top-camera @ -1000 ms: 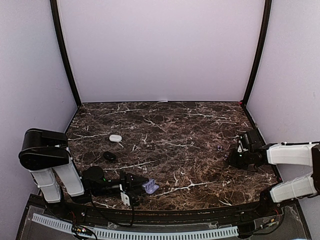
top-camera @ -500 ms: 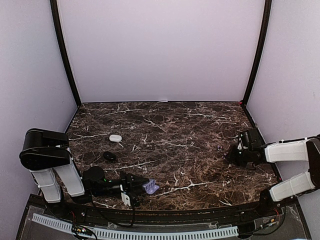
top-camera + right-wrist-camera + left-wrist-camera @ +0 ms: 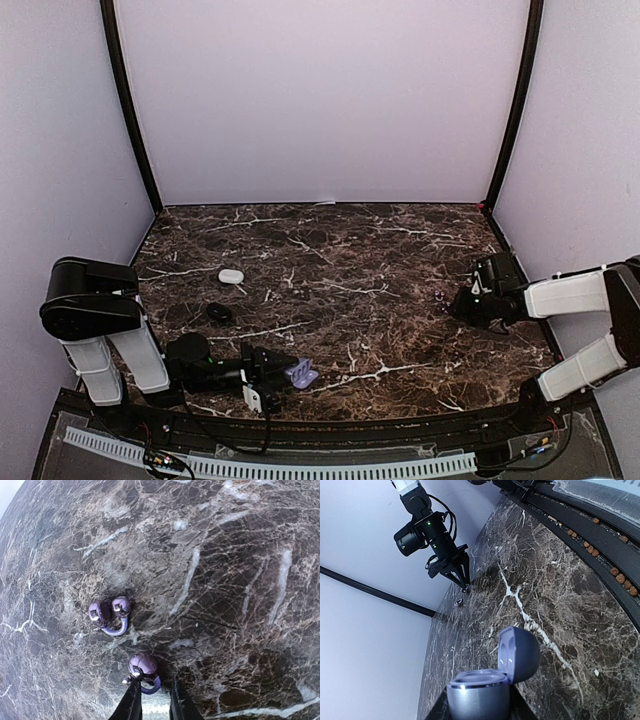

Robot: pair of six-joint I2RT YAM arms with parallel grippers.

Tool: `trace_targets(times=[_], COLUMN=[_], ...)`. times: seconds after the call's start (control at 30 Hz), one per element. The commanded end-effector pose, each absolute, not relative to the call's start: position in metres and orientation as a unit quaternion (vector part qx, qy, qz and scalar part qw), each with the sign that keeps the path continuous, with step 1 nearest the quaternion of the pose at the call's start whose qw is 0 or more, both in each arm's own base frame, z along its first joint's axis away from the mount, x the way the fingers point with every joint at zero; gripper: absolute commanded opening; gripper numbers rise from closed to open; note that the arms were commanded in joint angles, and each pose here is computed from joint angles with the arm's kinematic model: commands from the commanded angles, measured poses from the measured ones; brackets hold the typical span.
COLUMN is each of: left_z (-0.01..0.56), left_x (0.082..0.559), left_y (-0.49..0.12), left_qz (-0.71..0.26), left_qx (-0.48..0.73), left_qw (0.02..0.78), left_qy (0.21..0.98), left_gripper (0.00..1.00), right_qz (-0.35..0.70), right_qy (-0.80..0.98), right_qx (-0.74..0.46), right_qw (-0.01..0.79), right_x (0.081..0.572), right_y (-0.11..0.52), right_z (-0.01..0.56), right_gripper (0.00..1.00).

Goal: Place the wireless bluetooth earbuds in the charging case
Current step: Pick up the left earbud from the center of the board.

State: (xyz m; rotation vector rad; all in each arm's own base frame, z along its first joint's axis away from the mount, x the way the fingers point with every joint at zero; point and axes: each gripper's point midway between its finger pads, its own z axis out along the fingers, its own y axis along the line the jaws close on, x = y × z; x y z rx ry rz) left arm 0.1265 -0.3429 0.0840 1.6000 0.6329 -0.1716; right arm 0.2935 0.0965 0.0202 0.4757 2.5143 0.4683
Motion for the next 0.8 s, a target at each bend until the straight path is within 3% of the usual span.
trace_targets(times=[0.0,0.3,0.77], left_z=[0.139,0.138,0.136], left_x=[0.126,0.125,0.126], left_y=[-0.347,-0.348,-0.349], left_qz=[-0.067,-0.066,-0.060], left_qx=[0.638,0.639,0.641], left_qw=[0.731,0.730,0.729], left_qy=[0.235,0.232,0.233], left_gripper=[0.08,0.07,0.07], right_qz=[0.160,0.168,0.155], right_qy=[0.940,0.941,0.945], right_qx=[0.170,0.142,0.140], right_qw=[0.248,0.258,0.253], right_x=[0.290,0.302,0.309], right_y=[0.094,0.100,0.096], right_z=[0.011,0.022,0.015], right_gripper=[0.20,0.27,0.23])
